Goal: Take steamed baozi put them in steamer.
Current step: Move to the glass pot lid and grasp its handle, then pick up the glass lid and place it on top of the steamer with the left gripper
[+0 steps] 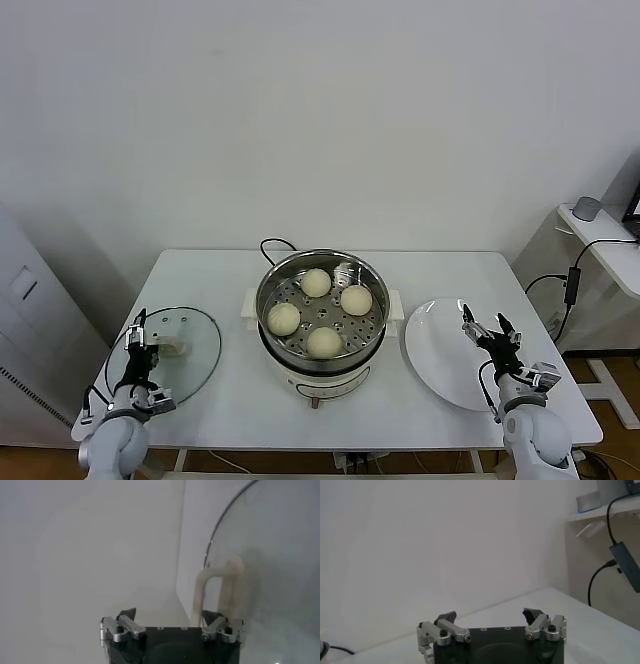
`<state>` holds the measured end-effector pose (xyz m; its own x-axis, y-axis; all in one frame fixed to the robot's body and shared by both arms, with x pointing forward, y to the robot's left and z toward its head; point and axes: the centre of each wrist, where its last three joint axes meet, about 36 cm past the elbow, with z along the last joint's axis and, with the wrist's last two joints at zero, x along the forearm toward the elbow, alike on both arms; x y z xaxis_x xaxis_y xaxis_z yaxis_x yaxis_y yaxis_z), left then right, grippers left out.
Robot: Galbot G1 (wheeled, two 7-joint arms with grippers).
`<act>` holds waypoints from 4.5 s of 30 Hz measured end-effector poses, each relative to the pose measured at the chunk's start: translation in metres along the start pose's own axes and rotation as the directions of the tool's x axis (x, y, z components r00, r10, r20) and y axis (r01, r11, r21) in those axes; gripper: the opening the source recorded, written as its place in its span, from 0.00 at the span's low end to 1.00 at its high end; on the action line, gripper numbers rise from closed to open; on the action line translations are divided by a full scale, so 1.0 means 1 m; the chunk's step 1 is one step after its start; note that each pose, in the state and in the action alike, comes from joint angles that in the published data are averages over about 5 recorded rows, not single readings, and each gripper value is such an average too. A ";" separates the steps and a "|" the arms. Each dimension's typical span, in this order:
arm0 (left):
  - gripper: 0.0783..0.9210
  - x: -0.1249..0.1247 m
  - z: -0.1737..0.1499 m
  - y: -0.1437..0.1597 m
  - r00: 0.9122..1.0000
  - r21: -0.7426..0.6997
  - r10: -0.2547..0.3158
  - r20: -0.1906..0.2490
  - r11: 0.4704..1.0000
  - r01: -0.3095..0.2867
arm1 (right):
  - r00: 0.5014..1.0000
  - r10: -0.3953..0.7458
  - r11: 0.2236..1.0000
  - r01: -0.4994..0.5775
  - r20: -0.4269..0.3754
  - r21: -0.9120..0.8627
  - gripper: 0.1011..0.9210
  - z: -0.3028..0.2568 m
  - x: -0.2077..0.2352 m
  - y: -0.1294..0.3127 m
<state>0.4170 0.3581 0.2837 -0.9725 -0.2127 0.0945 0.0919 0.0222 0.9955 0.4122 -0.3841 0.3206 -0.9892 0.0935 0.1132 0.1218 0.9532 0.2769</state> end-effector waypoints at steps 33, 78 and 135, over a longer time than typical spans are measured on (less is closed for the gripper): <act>0.07 -0.002 0.011 -0.020 0.999 -0.026 0.050 0.001 0.998 -0.050 | 1.000 0.002 1.000 -0.002 0.002 0.008 0.88 0.001 0.005 -0.002; 0.07 0.070 -0.208 0.210 0.955 0.220 -0.064 -0.288 0.967 0.131 | 0.999 -0.032 0.999 0.032 0.001 0.038 0.88 -0.008 0.019 0.000; 0.07 0.090 -0.369 0.149 0.985 0.057 -0.116 0.125 0.992 0.109 | 1.000 -0.008 1.000 0.008 -0.013 0.025 0.88 0.011 0.023 0.010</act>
<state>0.4225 -0.0184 0.4409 -0.9957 -0.0900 -0.0223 -0.0272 0.0546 0.9981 0.3896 -0.3688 0.3152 -0.9890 0.0823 0.1230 0.1115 0.9608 0.2537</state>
